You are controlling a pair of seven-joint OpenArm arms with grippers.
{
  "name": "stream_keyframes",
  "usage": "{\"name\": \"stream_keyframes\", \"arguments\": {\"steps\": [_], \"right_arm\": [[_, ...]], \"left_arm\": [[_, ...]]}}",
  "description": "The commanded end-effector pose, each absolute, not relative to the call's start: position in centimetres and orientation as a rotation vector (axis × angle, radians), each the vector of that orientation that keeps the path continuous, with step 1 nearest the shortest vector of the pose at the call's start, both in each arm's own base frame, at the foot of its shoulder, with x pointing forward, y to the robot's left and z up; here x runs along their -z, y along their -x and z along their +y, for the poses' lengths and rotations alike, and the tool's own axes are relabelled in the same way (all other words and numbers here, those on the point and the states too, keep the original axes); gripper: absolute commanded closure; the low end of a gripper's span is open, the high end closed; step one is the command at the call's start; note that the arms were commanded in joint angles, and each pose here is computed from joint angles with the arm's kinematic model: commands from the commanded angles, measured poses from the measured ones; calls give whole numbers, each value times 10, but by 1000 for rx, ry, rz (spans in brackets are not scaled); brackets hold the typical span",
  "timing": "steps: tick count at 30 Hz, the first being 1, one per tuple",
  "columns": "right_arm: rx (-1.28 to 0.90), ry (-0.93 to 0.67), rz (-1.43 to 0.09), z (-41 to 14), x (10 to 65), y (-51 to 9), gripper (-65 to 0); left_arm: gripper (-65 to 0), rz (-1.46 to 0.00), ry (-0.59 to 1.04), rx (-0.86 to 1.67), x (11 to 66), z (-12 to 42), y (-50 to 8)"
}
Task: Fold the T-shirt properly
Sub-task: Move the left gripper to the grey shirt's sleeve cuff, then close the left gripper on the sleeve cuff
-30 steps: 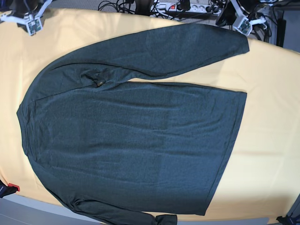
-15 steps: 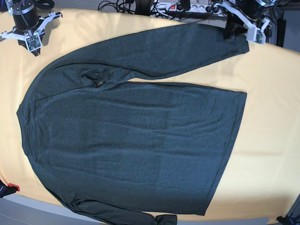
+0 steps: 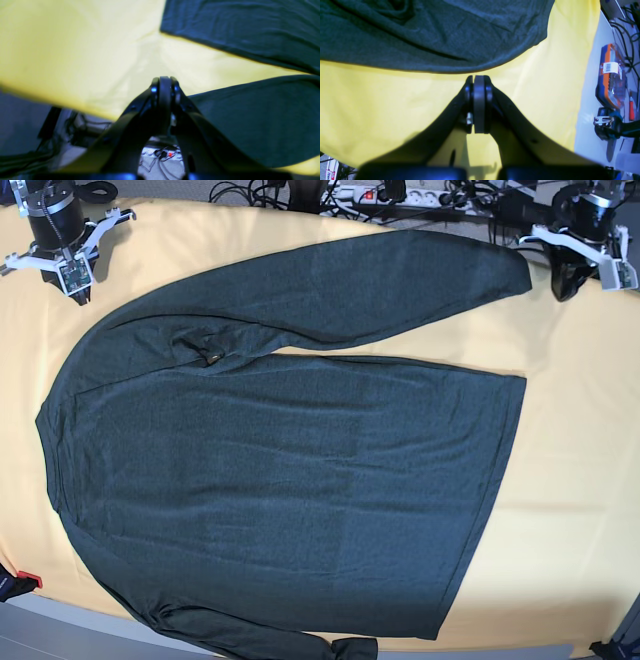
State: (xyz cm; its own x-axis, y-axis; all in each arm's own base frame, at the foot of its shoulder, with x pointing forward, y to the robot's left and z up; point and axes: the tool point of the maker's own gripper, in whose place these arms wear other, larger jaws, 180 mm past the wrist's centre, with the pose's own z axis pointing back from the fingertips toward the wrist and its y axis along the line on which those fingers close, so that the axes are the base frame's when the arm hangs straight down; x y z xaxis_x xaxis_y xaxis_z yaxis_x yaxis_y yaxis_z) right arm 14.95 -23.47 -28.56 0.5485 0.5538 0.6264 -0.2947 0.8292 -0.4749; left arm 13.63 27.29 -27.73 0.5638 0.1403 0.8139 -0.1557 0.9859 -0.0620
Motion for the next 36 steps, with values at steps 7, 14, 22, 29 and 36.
{"name": "stream_keyframes", "arguments": {"steps": [7, 14, 22, 29, 36], "right_arm": [[-525, 352, -871, -236, 278, -152, 0], [-539, 338, -862, -233, 280, -150, 0], [-536, 339, -837, -235, 283, -145, 0], [-535, 339, -837, -235, 284, -145, 0], [-535, 339, -837, -235, 284, -145, 0]], "left_arm": [[0, -854, -12, -365, 321, 311, -111], [-86, -834, 92, -325, 333, 301, -119], [-334, -852, 153, -280, 325, 294, -129], [-334, -857, 167, -186, 318, 292, -149], [-334, -857, 166, -154, 315, 293, -153]]}}
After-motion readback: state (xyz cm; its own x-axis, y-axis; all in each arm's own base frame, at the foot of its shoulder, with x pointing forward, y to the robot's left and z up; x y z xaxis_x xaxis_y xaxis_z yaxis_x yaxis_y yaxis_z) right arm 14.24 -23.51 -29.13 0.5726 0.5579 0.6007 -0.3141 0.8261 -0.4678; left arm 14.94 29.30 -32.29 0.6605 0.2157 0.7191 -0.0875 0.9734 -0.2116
